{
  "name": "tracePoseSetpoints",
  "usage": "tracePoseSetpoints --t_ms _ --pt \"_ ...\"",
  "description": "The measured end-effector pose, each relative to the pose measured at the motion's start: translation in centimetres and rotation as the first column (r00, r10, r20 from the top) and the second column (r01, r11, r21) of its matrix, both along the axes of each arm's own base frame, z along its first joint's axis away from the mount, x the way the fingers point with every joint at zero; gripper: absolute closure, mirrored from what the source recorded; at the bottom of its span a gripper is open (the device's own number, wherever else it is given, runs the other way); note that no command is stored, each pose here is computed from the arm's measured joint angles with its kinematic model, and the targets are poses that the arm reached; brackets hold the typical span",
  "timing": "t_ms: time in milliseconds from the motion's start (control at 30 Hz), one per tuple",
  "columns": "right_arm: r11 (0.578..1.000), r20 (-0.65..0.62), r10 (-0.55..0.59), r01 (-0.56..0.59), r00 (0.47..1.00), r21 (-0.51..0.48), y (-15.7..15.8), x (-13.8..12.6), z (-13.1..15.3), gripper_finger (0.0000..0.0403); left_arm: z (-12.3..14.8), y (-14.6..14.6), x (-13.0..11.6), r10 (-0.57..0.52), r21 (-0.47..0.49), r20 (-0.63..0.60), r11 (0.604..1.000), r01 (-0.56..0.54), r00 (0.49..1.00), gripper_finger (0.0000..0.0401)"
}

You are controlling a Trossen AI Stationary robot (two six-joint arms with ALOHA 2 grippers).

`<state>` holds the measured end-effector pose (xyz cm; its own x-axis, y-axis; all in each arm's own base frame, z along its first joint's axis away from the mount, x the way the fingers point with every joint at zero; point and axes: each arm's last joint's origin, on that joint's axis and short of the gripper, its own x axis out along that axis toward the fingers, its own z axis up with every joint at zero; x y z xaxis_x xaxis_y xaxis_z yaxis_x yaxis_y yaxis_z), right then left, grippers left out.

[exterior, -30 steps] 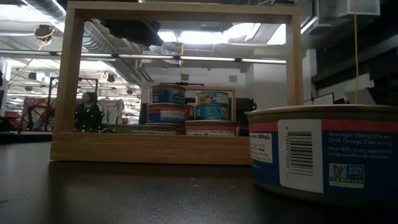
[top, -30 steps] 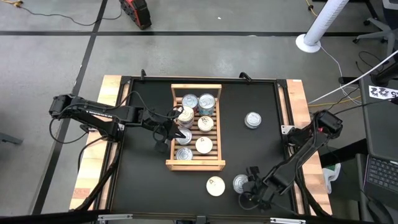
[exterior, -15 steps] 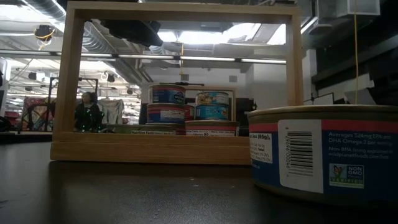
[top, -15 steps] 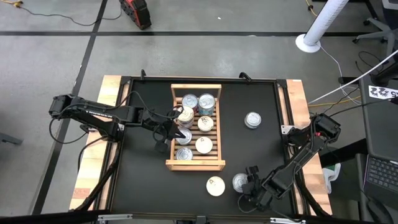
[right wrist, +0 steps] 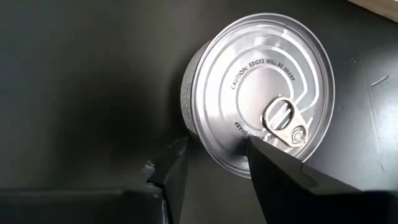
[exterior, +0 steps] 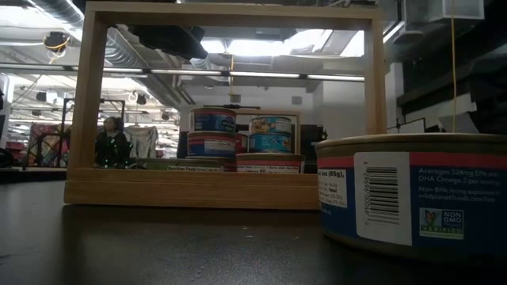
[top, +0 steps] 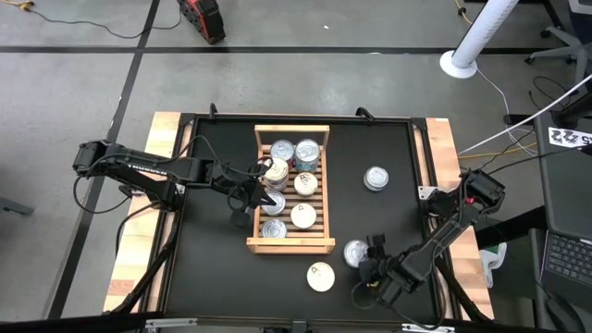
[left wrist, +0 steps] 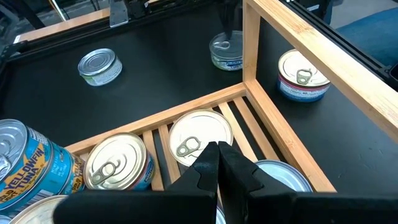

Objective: Stack canned seafood by type on shelf
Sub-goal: Stack the green tuna can on top of the other green tuna can on the shelf

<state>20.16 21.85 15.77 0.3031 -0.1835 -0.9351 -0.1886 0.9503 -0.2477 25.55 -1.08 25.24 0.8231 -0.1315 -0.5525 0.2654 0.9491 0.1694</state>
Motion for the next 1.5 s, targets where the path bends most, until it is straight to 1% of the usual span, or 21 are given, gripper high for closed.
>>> tracePoseSetpoints --t_ms 67,167,433,500,667,767,1067,1333,1500 --pt "1.000 -0.001 0.003 -0.003 1.000 -0.006 -0.2 0.2 0.0 0.0251 0.0 0.0 0.0 -0.003 0.005 0.001 1.000 0.003 1.000 0.0401" --pt "1.000 0.005 -0.001 0.001 1.000 -0.016 -0.5 0.6 0.0 0.0279 0.0 0.0 0.0 -0.009 0.015 0.002 1.000 0.009 1.000 0.0401" --pt "0.999 0.013 -0.034 0.034 0.999 -0.021 -1.3 1.4 0.1 0.0378 0.0 0.0 0.0 -0.010 0.015 0.003 1.000 0.010 1.000 0.0401" --pt "0.999 0.016 -0.038 0.038 0.999 -0.024 -1.4 1.4 0.1 0.0395 0.0 0.0 0.0 -0.010 0.015 0.002 1.000 0.010 1.000 0.0401" --pt "0.998 0.019 -0.055 0.055 0.998 -0.024 -1.6 1.7 0.1 0.0390 0.0 0.0 0.0 -0.010 0.015 0.003 1.000 0.010 1.000 0.0401" --pt "0.997 0.020 -0.067 0.068 0.998 -0.022 -1.9 1.9 0.1 0.0399 0.0 0.0 0.0 -0.010 0.015 0.002 1.000 0.010 1.000 0.0401" --pt "0.994 0.012 -0.101 0.102 0.995 -0.043 -2.8 2.5 0.1 0.0400 0.0 0.0 0.0 -0.011 0.016 0.002 1.000 0.011 1.000 0.0401" --pt "0.988 -0.031 -0.113 0.110 0.993 -0.106 -3.6 2.2 0.1 0.0401 0.0 0.0 0.0 -0.010 0.016 0.003 1.000 0.010 1.000 0.0401" --pt "0.988 -0.052 -0.090 0.082 0.995 -0.134 -4.0 2.3 0.2 0.0402 0.0 0.0 0.0 -0.010 0.016 0.003 1.000 0.010 1.000 0.0401"
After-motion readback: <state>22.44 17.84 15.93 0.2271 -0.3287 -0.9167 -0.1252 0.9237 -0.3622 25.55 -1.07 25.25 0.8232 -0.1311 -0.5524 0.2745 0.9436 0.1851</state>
